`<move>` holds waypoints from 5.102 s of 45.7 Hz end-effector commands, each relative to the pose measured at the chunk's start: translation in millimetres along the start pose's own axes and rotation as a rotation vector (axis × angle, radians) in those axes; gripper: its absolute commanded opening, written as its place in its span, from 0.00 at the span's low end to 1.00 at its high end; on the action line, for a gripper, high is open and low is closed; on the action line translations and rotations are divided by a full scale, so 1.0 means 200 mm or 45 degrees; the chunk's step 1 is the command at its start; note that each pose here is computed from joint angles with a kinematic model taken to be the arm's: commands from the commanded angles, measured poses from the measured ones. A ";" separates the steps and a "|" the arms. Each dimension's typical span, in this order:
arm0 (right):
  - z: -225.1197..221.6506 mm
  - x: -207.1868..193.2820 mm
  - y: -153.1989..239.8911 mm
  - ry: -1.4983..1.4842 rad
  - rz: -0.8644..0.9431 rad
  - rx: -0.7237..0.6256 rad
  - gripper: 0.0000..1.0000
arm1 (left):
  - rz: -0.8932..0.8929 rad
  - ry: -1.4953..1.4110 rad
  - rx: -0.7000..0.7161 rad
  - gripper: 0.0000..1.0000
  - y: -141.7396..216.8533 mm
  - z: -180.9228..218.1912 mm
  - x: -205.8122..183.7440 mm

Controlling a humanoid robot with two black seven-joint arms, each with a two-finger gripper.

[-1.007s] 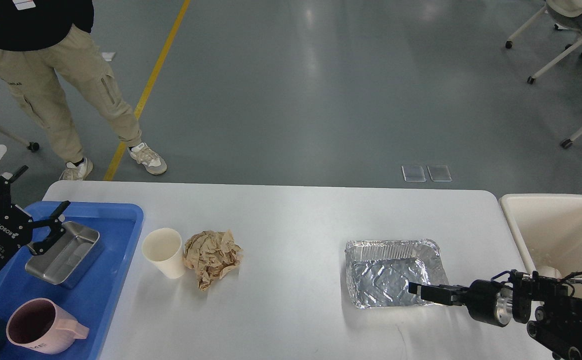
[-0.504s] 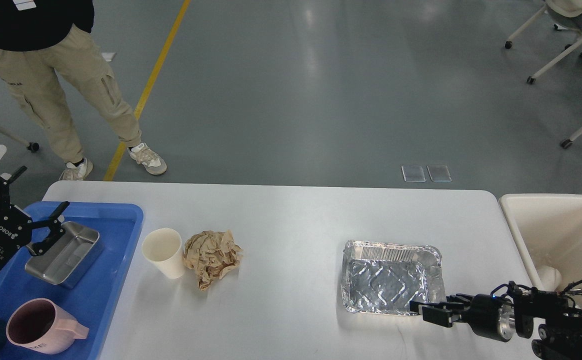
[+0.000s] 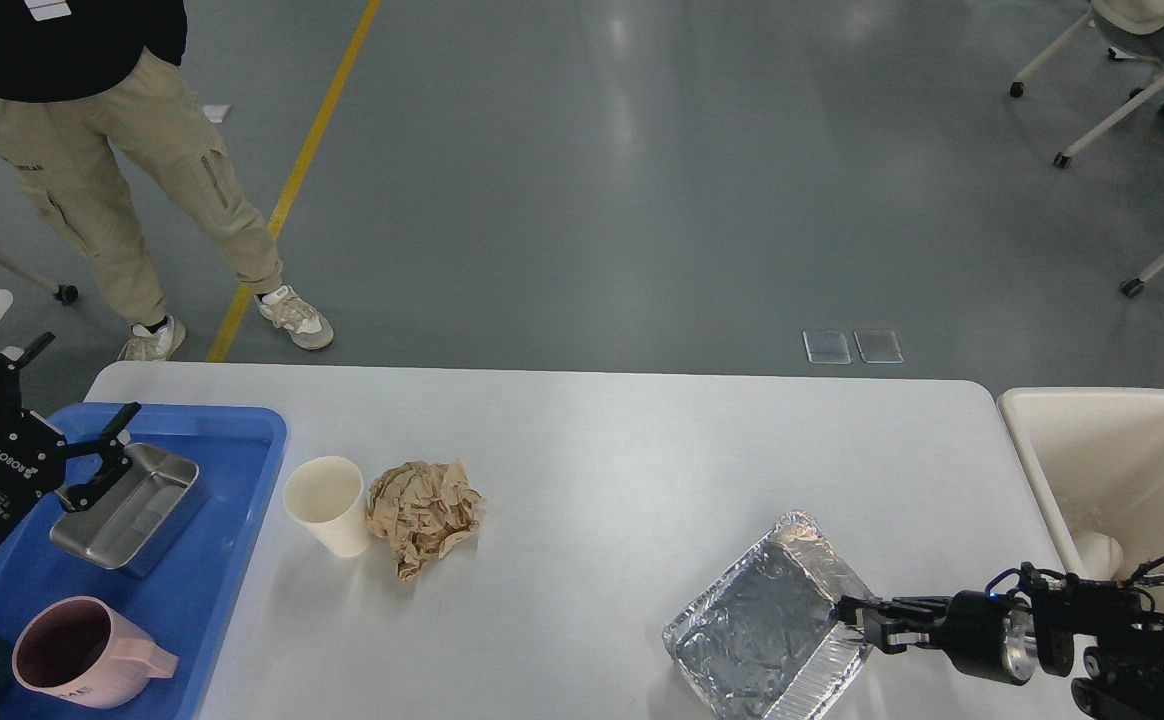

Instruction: Tidy desktop

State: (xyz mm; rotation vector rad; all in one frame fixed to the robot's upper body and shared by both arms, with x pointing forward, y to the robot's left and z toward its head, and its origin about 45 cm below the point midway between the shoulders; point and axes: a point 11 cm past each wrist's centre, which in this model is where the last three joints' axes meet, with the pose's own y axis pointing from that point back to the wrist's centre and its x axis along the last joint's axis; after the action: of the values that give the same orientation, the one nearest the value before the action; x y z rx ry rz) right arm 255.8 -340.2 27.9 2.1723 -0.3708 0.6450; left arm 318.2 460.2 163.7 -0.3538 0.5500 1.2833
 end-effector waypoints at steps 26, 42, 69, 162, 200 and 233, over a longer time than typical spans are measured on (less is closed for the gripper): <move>0.20 0.09 0.26 -0.049 -0.087 -0.176 0.00 | -0.004 0.011 -0.001 0.97 -0.01 -0.02 -0.01; 0.28 0.39 0.51 -0.423 -0.124 -0.396 0.00 | -0.002 0.010 0.003 0.97 -0.01 -0.02 -0.01; -0.13 0.82 0.43 -0.437 -0.148 -0.370 0.00 | 0.000 -0.006 0.035 0.97 -0.01 -0.03 0.00; -0.69 1.02 -0.10 -0.348 -0.197 -0.053 0.00 | 0.091 -1.418 0.738 0.97 0.35 0.36 -0.20; -0.69 1.01 -0.10 -0.351 -0.199 -0.053 0.00 | 0.067 -1.816 0.679 0.97 0.53 0.89 -0.45; -0.67 0.99 -0.09 -0.359 -0.210 -0.064 0.00 | 0.208 -1.399 0.470 0.97 0.70 0.80 -0.21</move>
State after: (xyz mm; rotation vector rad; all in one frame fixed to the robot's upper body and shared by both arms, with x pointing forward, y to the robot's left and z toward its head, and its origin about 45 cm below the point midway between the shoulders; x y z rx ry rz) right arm 384.9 -231.1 199.3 2.2225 -0.3455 0.2394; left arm 206.5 541.4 332.5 0.6954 -0.1750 1.2756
